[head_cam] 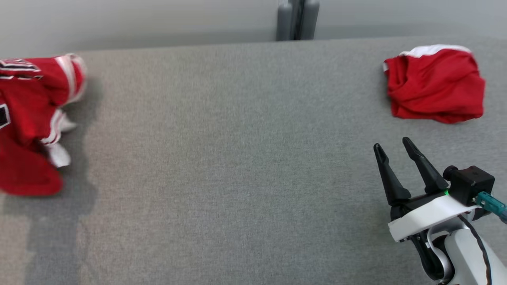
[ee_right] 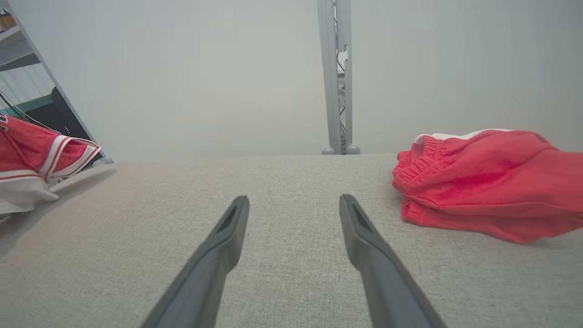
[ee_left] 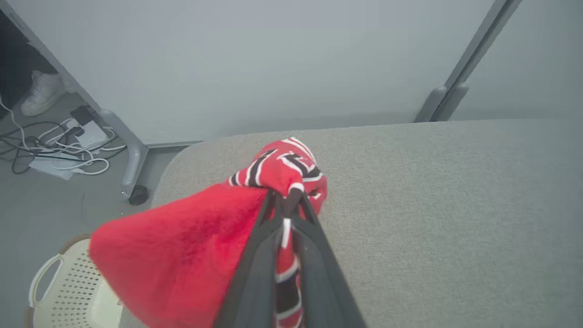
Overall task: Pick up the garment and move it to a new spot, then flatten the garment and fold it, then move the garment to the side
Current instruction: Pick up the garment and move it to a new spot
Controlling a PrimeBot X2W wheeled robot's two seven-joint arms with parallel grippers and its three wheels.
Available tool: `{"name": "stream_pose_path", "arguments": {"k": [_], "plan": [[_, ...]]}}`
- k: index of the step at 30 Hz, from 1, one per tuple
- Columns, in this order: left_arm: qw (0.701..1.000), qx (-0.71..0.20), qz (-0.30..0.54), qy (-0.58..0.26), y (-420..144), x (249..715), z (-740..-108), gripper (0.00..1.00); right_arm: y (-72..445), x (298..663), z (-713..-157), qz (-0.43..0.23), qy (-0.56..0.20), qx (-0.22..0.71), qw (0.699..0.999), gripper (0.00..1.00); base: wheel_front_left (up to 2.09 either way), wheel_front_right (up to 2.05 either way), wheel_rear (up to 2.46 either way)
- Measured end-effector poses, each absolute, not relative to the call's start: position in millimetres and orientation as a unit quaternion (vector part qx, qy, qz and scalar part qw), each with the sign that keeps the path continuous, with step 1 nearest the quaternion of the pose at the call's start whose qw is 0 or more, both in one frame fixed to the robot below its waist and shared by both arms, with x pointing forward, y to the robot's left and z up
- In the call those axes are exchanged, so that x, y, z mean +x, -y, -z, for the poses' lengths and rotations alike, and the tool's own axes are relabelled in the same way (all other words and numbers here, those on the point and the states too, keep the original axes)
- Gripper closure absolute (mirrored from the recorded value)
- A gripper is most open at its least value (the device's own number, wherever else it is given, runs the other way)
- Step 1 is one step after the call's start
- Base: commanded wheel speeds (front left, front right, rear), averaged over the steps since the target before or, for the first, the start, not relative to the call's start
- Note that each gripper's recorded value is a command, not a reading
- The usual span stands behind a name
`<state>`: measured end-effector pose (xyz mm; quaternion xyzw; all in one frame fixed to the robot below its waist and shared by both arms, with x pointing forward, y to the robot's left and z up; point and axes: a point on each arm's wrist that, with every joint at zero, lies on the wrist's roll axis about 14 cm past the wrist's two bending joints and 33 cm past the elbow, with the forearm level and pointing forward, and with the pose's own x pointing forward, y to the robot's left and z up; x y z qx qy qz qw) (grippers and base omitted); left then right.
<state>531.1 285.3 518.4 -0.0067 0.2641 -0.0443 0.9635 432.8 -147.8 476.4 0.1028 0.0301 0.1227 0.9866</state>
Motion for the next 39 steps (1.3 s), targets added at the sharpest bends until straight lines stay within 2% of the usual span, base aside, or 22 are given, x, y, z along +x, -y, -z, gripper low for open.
{"name": "stream_pose_path", "arguments": {"k": [7, 12, 17, 21, 27, 39], "plan": [[0.969, 0.06, 0.18, -0.159, -191, 524, -609, 1.0, 157, 411, -510, -0.106, 0.014, 0.115, 0.988, 0.0, 0.0, 0.0, 0.0], [0.95, 0.059, 0.288, -0.103, -105, 507, -647, 1.0, 176, 398, -520, -0.079, 0.031, 0.118, 0.989, 0.0, 0.0, 0.0, 0.0], [0.929, 0.075, 0.354, -0.076, -46, 489, -658, 1.0, 191, 389, -521, -0.056, 0.036, 0.122, 0.99, 0.0, 0.0, 0.0, 0.0], [0.91, 0.06, 0.398, -0.1, -11, 474, -628, 1.0, 197, 388, -516, -0.044, 0.03, 0.124, 0.991, 0.0, 0.0, 0.0, 0.0], [0.897, 0.049, 0.42, -0.133, 17, 464, -570, 1.0, 208, 389, -506, -0.023, 0.019, 0.128, 0.991, 0.0, 0.0, 0.0, 0.0], [0.896, -0.004, 0.388, -0.216, 32, 452, -447, 1.0, 202, 393, -491, -0.03, -0.002, 0.13, 0.991, 0.0, 0.0, 0.0, 0.0]]}}
